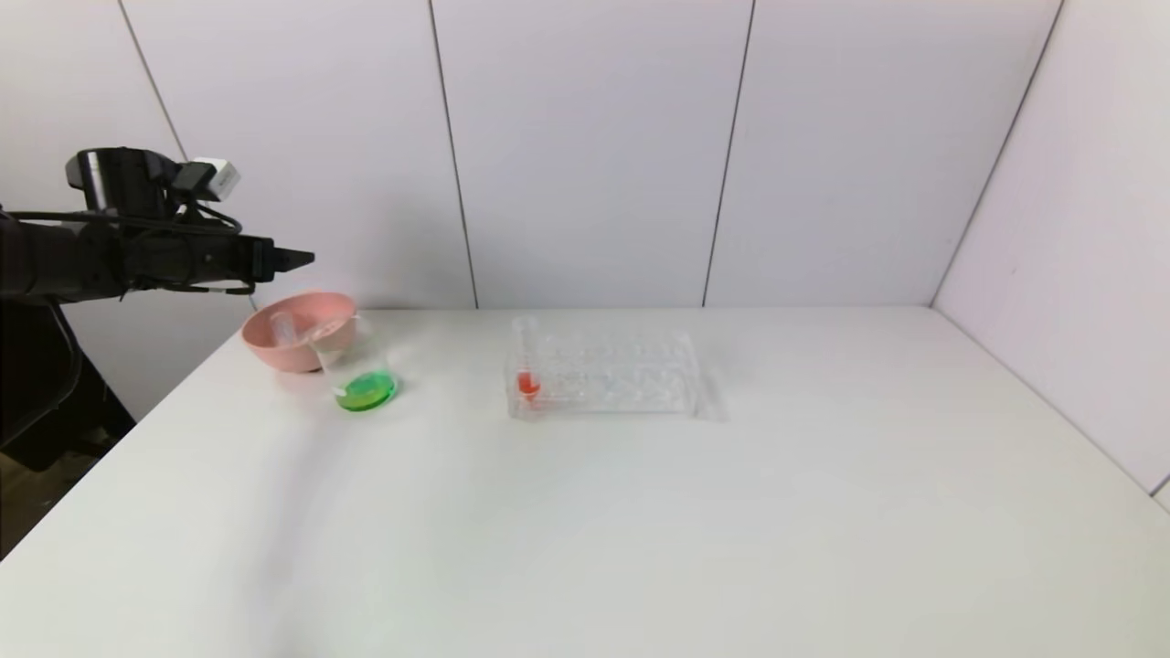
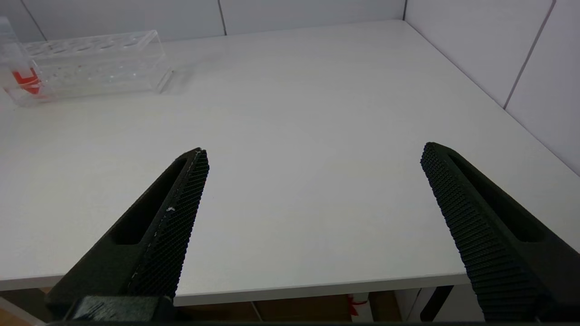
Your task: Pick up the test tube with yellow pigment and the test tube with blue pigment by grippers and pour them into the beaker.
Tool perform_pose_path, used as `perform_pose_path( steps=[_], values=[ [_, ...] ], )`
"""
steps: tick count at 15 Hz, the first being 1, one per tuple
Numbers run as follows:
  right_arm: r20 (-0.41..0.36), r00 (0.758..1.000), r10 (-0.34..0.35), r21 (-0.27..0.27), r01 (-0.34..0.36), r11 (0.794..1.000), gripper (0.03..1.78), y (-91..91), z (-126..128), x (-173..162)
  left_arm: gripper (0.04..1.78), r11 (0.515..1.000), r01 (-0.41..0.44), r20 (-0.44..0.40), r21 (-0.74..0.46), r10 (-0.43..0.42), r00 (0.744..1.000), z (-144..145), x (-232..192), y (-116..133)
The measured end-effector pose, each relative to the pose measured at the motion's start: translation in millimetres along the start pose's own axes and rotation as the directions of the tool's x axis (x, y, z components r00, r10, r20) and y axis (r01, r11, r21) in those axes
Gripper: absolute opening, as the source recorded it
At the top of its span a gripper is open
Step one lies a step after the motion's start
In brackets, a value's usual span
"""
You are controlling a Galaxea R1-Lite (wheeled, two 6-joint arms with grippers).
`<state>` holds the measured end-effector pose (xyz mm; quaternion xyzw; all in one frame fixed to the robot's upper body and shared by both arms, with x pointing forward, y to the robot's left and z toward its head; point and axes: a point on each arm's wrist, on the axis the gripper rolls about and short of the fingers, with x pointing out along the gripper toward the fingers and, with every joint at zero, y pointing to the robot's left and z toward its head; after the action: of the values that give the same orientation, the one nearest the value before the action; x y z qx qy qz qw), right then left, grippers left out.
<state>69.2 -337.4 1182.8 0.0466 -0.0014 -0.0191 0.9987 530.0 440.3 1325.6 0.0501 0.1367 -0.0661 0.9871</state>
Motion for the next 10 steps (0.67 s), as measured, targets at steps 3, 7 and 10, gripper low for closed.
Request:
perform_pose_path(
  steps=[3,7,10],
  values=[
    [0.0,1.0,0.0,0.0,0.0,1.0,1.71,0.0,0,0,1.77,0.996,0.083,0.073,0.034,-0.085,0.994,27,-35,-13],
    [0.0,1.0,0.0,0.0,0.0,1.0,1.71,0.0,0,0,1.76,0.981,0.173,0.18,0.086,-0.186,0.966,66,-117,-40],
    [0.0,1.0,0.0,0.0,0.0,1.0,1.71,0.0,0,0,1.76,0.967,0.217,0.279,0.135,-0.247,0.928,88,-203,-72]
  ],
)
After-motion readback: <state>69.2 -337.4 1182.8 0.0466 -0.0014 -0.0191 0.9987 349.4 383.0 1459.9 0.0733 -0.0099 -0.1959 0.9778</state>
